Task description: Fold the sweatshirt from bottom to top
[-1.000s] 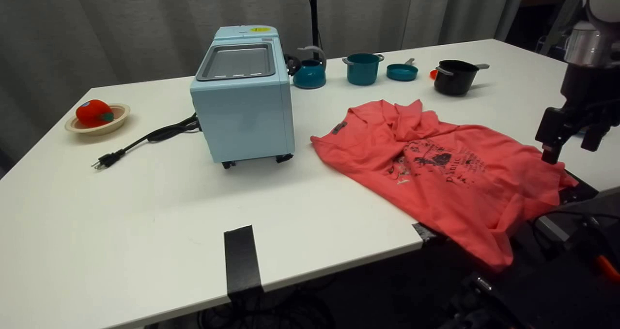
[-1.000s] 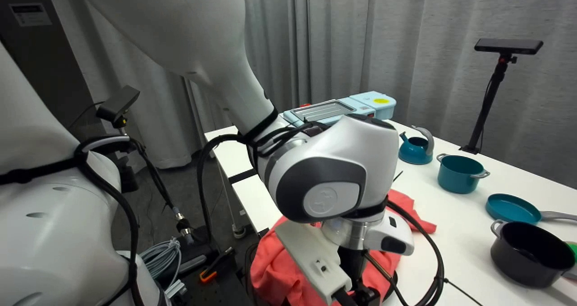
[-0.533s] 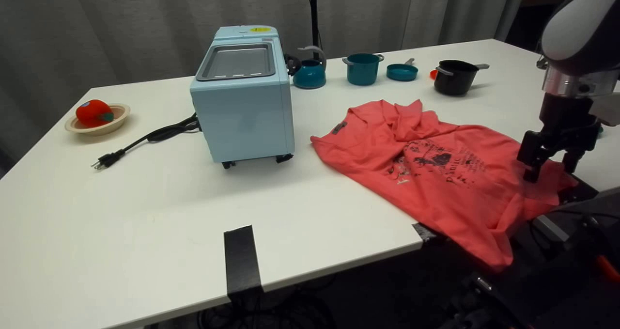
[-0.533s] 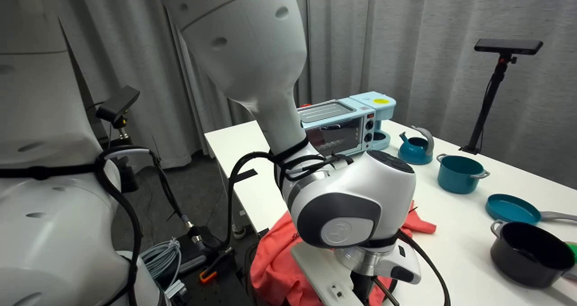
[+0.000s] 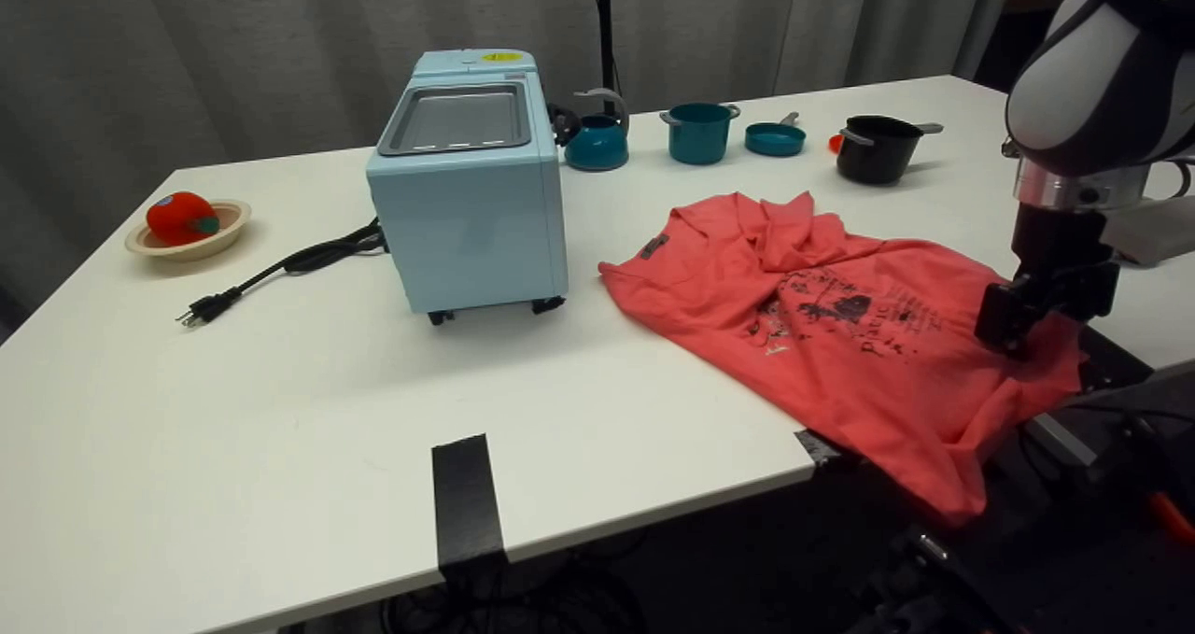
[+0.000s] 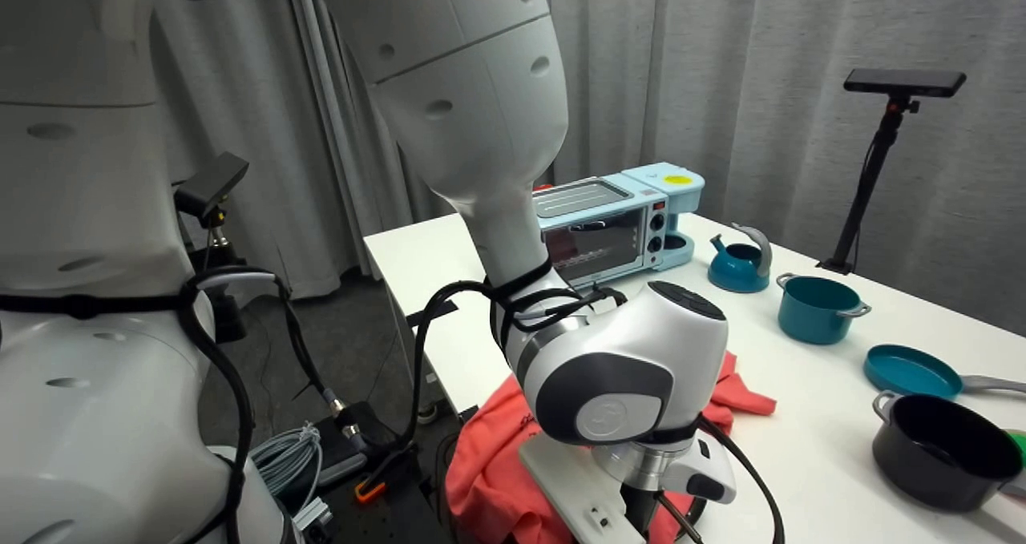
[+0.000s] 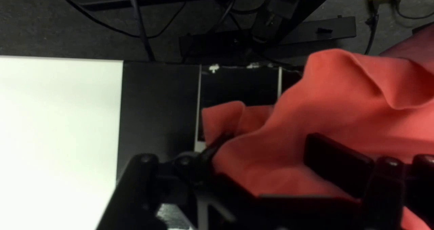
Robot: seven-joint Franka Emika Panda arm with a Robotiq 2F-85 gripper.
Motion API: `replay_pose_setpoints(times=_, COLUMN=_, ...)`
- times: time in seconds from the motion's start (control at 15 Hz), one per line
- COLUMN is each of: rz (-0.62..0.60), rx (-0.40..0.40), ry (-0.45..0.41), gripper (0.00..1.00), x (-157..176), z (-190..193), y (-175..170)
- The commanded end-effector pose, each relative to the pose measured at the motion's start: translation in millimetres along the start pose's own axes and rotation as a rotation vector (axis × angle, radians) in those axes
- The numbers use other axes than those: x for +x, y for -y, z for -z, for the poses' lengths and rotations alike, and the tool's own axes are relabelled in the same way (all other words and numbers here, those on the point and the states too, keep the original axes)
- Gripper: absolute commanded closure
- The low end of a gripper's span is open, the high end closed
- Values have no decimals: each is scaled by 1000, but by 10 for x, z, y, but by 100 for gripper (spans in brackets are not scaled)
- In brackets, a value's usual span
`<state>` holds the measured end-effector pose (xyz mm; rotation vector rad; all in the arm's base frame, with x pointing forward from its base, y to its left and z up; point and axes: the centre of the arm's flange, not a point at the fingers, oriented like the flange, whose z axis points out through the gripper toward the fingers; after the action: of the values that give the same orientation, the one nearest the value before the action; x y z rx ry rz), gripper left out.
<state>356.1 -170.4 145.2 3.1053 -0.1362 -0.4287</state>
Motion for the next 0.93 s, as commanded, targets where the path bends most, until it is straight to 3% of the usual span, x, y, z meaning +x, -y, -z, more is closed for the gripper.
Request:
replay_pose_setpoints(times=0.0, rz=-11, rx=4, ry=-19, gripper=73, x=142, z=1, y=-33)
replay_pose_setpoints(times=0.27, rz=1, rx=-10, ry=8, gripper=100, x=21, z=184, y=-67)
replay_pose_setpoints(times=0.6, rz=12, rx=-52, ry=15, gripper=100, x=-15, z=678, y=-135)
replay_pose_setpoints(times=0.87, rz=-1, rx=21, ry=-15, gripper=100, x=186, z=1092, y=-69)
